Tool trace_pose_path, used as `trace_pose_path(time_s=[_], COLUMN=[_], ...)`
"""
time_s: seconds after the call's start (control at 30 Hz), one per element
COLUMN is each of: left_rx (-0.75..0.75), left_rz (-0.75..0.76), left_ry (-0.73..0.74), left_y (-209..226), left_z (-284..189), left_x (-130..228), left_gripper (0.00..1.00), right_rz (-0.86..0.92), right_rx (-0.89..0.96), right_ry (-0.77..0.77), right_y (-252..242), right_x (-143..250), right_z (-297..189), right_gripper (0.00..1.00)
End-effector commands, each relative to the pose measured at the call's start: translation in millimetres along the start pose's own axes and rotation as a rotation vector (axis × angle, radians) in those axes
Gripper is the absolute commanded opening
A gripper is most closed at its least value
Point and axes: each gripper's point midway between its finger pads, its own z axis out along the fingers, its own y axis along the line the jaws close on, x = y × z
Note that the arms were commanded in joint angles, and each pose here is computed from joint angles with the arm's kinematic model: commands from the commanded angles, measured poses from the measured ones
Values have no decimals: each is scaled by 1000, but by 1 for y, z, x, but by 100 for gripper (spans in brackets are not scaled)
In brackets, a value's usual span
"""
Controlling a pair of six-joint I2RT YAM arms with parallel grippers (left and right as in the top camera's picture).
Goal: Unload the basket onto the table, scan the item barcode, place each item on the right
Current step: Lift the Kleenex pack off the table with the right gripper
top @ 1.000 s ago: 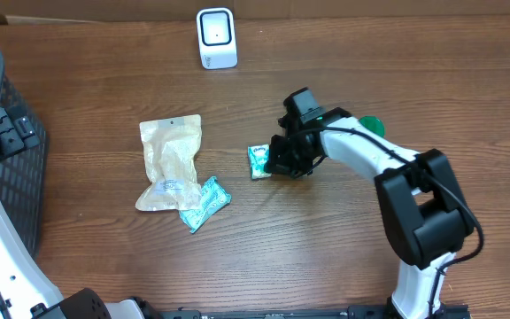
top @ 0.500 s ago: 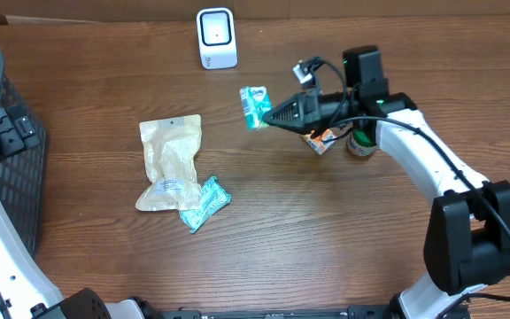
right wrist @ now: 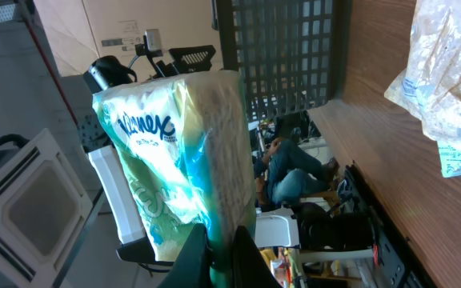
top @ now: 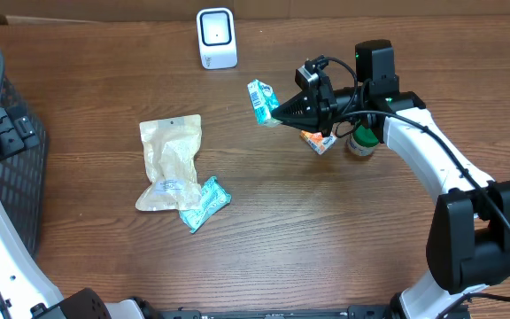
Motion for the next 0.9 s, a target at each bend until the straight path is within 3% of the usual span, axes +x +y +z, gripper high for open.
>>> trace_pose_path(time_s=[0.0,0.5,0.87], left_rx=[-1,-1,-1], left_rz=[9,9,9], left_ry=[-17,-17,-17], left_y=[2,2,2], left_z=[-4,-4,-4], left_x=[-4,-4,-4], left_gripper=[99,100,100], right_rz=[-31,-97,11], right_rx=[-17,21,501], right_ry=[14,-26,-278], right_y=[11,4,-94], right_x=[4,-3,-21], right_z=[-2,0,-25], right_gripper=[4,4,4])
